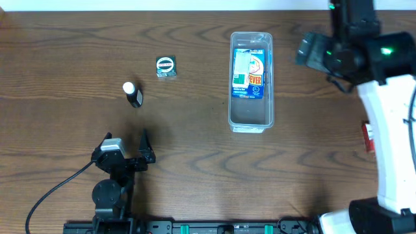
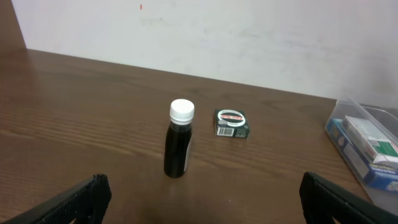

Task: Pack container
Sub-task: 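Withdraw the right gripper right toward the red-orange box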

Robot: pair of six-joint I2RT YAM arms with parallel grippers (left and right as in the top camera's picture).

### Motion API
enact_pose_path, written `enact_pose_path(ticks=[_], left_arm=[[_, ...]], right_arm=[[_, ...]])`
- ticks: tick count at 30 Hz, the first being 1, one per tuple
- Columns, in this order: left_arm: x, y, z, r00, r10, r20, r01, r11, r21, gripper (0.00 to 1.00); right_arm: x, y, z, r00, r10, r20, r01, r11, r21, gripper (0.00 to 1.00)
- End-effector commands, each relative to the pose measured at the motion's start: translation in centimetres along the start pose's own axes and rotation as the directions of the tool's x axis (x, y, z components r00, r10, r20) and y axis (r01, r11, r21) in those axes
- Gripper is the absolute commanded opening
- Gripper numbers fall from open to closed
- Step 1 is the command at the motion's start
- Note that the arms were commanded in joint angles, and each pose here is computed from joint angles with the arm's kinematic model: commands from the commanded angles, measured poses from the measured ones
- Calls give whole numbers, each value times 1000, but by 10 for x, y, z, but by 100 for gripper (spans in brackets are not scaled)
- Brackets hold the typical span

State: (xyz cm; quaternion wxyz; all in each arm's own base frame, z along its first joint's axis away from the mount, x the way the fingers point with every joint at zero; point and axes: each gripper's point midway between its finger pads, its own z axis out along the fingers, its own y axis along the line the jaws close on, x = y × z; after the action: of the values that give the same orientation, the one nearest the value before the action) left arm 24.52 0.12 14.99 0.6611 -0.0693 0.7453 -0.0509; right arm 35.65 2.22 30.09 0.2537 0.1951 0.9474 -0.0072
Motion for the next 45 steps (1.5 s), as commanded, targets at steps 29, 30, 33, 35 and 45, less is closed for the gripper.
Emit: enact_pose_path(ticks=[29, 30, 33, 35, 45], left_arm=[[16, 7, 1, 999, 8, -47, -10, 999, -31, 98], [16, 7, 1, 999, 8, -47, -10, 999, -31, 98], [16, 7, 1, 999, 8, -47, -10, 999, -31, 98], [16, 7, 1, 999, 8, -47, -10, 999, -31, 98], [16, 7, 1, 999, 8, -46, -10, 999, -31, 98]], right_arm=[[86, -119, 36, 792, 590, -157, -470, 754, 459, 99], [90, -120, 39, 774, 615, -149, -490, 732, 474, 99], [102, -126, 48, 708, 696, -116, -552, 648, 525, 99], [106, -129, 52, 691, 715, -107, -565, 626, 538, 99], [115, -173, 71, 533, 846, -4, -682, 432, 591, 99]])
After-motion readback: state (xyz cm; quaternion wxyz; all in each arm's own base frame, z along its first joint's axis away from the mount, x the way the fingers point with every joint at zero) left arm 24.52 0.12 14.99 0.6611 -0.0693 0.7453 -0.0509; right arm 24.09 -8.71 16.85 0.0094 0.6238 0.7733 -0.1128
